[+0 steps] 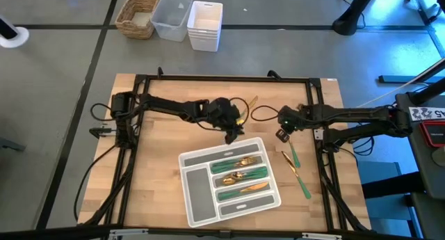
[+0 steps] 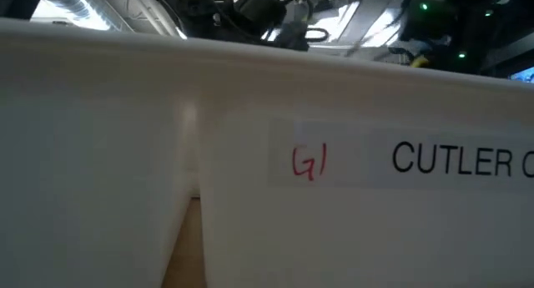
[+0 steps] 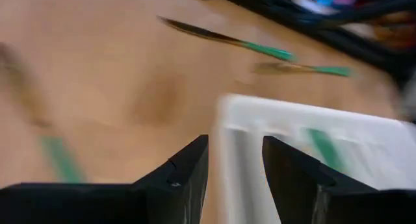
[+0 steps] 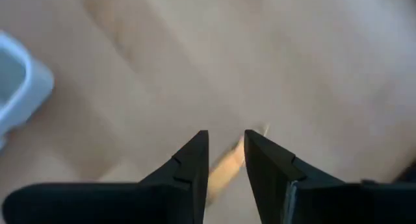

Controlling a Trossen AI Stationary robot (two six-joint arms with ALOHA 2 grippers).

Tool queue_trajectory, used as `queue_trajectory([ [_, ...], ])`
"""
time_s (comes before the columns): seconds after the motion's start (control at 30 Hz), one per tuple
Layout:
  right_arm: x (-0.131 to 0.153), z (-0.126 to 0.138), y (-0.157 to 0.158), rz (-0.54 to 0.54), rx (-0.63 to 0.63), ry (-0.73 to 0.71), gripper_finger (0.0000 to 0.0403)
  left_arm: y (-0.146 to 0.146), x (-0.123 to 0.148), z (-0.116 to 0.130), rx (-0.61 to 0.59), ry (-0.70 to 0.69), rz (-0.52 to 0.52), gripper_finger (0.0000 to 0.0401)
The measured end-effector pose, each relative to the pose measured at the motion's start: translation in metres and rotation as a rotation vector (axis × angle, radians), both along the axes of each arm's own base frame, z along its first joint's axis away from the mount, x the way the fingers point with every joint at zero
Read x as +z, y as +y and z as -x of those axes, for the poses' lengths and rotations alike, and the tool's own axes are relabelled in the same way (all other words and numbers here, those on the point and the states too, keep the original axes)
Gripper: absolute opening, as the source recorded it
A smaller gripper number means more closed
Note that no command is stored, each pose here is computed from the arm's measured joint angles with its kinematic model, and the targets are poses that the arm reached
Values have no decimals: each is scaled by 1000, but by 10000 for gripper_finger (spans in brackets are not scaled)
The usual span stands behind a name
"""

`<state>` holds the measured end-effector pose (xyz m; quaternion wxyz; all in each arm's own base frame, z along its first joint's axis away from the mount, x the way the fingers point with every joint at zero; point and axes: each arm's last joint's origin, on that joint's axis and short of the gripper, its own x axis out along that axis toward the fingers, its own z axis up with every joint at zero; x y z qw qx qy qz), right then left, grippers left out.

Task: Sort silverware
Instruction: Put the green knife into the white silverware tray

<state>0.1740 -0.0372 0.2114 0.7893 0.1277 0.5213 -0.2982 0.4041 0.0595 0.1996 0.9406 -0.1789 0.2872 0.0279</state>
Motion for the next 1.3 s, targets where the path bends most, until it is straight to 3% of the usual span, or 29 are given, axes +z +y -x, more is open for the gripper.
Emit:
queue_trajectory([
  [0.13,11,-17,-7,287,235,-48,99,14,-3,1,124,22,-150,136],
  [0.2,17,-26,-9,408,346,-72,99,19,-5,2,160,40,-168,136],
  [0.37,24,-47,-23,565,523,-133,99,25,-10,2,180,53,-162,136],
  [0.53,8,-57,-47,550,627,-90,99,25,-12,1,177,58,-163,136],
  [0.83,-31,-68,-87,453,668,-39,99,25,-13,2,159,70,-188,136],
  [1.07,-54,-81,-100,492,766,-24,99,25,-16,3,157,94,-185,136],
  [1.3,-67,-93,-106,538,755,-63,99,25,-17,3,157,94,-185,136],
])
